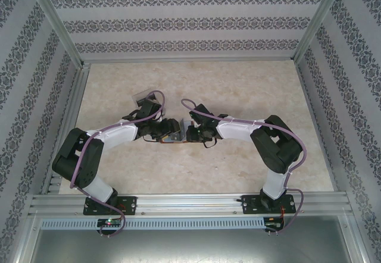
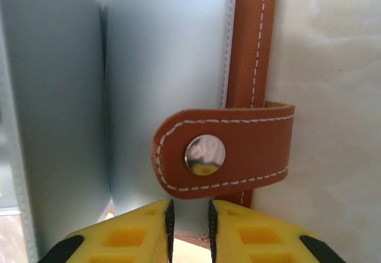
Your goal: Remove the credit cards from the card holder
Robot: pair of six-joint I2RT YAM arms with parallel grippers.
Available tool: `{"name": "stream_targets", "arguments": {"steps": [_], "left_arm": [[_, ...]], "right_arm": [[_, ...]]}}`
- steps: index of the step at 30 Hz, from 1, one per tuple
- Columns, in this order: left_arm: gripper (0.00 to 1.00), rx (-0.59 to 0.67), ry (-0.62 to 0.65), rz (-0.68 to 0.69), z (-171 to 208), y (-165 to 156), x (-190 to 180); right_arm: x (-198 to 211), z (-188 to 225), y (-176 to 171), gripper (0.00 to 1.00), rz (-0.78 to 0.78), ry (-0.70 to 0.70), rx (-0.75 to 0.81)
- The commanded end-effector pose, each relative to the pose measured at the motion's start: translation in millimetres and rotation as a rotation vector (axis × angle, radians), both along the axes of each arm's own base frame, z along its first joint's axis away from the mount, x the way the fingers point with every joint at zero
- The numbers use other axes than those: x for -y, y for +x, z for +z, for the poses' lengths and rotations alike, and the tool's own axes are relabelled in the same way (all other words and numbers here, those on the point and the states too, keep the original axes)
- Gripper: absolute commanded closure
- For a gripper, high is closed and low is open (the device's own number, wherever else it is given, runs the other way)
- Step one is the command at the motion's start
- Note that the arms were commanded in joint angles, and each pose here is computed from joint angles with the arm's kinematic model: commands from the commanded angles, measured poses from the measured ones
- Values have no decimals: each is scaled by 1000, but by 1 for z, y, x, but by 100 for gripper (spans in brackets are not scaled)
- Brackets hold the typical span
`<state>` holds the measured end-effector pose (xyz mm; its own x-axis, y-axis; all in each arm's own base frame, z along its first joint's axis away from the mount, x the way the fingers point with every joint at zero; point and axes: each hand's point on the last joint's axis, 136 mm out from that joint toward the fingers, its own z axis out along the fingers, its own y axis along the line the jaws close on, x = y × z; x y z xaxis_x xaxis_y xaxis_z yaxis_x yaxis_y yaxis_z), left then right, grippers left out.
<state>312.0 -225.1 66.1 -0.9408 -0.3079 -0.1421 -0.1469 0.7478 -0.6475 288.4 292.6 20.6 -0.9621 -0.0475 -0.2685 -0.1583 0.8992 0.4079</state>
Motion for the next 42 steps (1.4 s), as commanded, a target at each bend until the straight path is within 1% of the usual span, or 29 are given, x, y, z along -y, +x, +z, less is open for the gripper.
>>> {"name": "stream_targets", "arguments": {"steps": [1, 2, 5, 9, 11, 13, 18, 22, 24, 26, 27, 29, 34, 35, 37, 39, 42], "left_arm": [[37, 36, -47, -58, 11, 0, 17], [34, 35, -41, -57, 11, -1, 15], [32, 33, -29, -55, 9, -1, 13], [32, 22, 9, -45, 4, -4, 6], [32, 17, 30, -40, 1, -7, 2], [32, 14, 47, -37, -2, -8, -1], [31, 18, 51, -33, -1, -7, -2], [31, 24, 55, -31, 1, -7, -3], [33, 29, 72, -25, 2, -6, -7], [37, 31, 86, -13, 3, -5, -14], [41, 27, 94, -2, 2, -5, -19], [52, 25, 105, 15, 0, -5, -28], [76, 9, 130, 15, -10, -5, -40], [78, 3, 130, 12, -12, -4, -40], [79, -4, 132, 10, -16, -3, -40], [81, -10, 117, 1, -18, -1, -36], [82, -8, 86, -12, -15, 2, -29]], "right_arm": [[-8, -10, -11, 74, 27, -3, -39], [-8, -11, -12, 74, 27, -4, -39], [-5, -9, -11, 71, 16, -10, -33], [9, 2, -4, 62, -43, -11, 1], [18, 12, 1, 61, -76, -15, 35], [28, 23, 6, 56, -113, -19, 69], [51, 49, 16, 55, -193, -10, 143], [43, 59, 18, 56, -162, 29, 144], [31, 60, 17, 60, -130, 66, 123], [17, 59, 14, 64, -99, 101, 103], [10, 59, 14, 67, -83, 111, 95], [-2, 58, 13, 70, -59, 123, 80], [-25, 55, 12, 73, -16, 149, 55], [-29, 54, 12, 75, -11, 156, 48], [-33, 50, 12, 77, -5, 157, 36], [-34, 47, 13, 77, -2, 146, 33], [-25, 44, 14, 76, -26, 112, 43]]}}
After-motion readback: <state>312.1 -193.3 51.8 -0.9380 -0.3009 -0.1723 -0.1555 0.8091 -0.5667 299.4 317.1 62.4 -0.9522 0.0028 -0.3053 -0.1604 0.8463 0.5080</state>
